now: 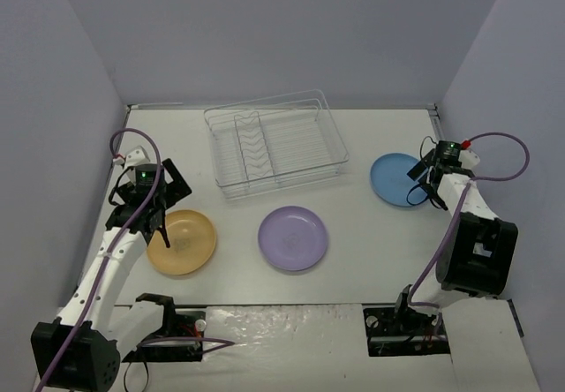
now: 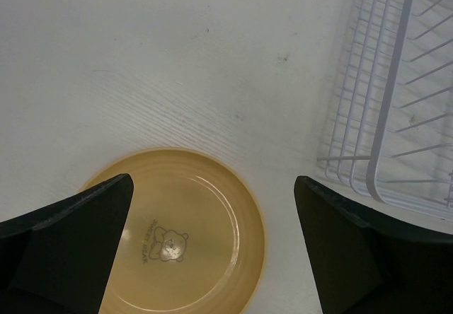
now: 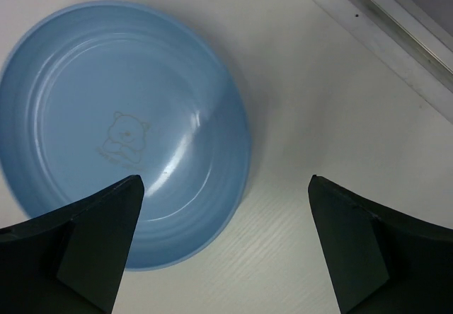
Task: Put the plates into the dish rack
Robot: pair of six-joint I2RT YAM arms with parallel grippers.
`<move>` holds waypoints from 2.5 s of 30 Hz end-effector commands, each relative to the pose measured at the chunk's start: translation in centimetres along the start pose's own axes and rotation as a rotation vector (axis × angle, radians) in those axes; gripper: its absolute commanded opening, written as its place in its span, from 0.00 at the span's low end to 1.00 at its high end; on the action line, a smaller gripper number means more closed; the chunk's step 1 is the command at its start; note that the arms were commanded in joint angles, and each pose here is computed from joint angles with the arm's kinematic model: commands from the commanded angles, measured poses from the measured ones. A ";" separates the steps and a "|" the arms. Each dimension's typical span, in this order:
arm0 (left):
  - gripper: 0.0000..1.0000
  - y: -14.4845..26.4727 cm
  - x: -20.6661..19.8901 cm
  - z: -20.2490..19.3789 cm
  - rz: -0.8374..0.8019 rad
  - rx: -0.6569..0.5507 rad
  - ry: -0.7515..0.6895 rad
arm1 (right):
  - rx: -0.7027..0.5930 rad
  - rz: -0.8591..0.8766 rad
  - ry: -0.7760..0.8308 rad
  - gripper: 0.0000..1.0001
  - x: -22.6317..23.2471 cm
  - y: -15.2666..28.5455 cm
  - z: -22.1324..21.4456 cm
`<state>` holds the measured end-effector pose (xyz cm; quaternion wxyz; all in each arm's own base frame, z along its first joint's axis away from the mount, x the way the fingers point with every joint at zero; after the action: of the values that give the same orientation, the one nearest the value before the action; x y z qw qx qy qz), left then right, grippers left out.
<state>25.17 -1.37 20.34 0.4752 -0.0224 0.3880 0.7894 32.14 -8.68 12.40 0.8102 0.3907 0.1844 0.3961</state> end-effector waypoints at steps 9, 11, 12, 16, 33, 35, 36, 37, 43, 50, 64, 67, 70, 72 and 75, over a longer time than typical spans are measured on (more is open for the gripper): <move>0.97 1.3 -1.1 2.1 -0.074 -0.095 0.045 | -0.005 0.009 -0.100 0.86 -1.9 -2.2 -0.8; 0.97 1.3 -1.1 2.1 -0.072 -0.094 0.044 | 0.015 0.005 -0.103 0.81 -1.9 -2.9 -1.2; 0.97 1.3 -1.1 2.1 -0.071 -0.094 0.044 | 0.019 0.003 -0.106 0.80 -2.0 -3.1 -1.2; 0.97 1.3 -1.1 2.2 -0.068 -0.096 0.046 | 0.042 -0.002 -0.129 0.65 -2.1 -4.7 -2.0; 0.97 1.5 -0.6 2.3 -0.038 -0.114 0.061 | -0.012 -0.045 -0.136 0.00 -3.1 -4.4 -1.2; 0.97 1.5 -0.5 2.3 -0.029 -0.118 0.066 | -0.080 -0.066 -0.144 0.00 -3.5 -2.8 0.7; 0.97 1.4 -0.5 2.3 -0.027 -0.119 0.067 | -0.127 -0.062 -0.152 0.00 -3.5 -1.6 1.9; 0.97 1.4 -0.4 2.3 -0.025 -0.119 0.067 | -0.171 -0.057 -0.158 0.00 -3.5 -0.5 3.1; 0.97 1.4 -0.5 2.2 -0.024 -0.114 0.067 | -0.442 -0.004 -0.087 0.00 -1.4 6.9 10.2; 0.97 1.1 -0.6 2.1 -0.016 -0.095 0.063 | -0.798 0.060 0.120 0.00 6.3 18.0 17.1; 0.97 0.8 0.5 2.3 0.112 -0.081 0.089 | -1.624 0.395 1.401 0.00 33.6 32.2 12.2; 0.97 1.0 0.8 2.3 0.116 -0.091 0.095 | -1.761 0.428 1.529 0.00 37.1 32.3 11.5; 0.97 1.2 1.0 2.4 0.105 -0.111 0.099 | -1.925 0.381 1.653 0.00 39.0 32.0 10.4; 0.97 1.4 1.1 2.5 0.105 -0.122 0.102 | -1.974 0.408 1.688 0.00 40.3 31.7 9.7; 0.97 1.5 1.2 2.7 0.101 -0.134 0.109 | -1.998 0.505 1.783 0.00 41.9 31.9 8.9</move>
<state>23.72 0.32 20.54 0.4096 -0.0331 0.3831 0.8272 49.01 30.93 34.18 0.2752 -0.6023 0.2949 0.6889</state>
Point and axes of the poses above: each gripper's point midway between its finger pads, its own y axis back along the fingers, its own x axis along the line the jaws close on, z = x × y, the point moved 6 cm from there along y, back along the fingers, and after that the axes turned 13 degrees about y, right-handed, at the moved point
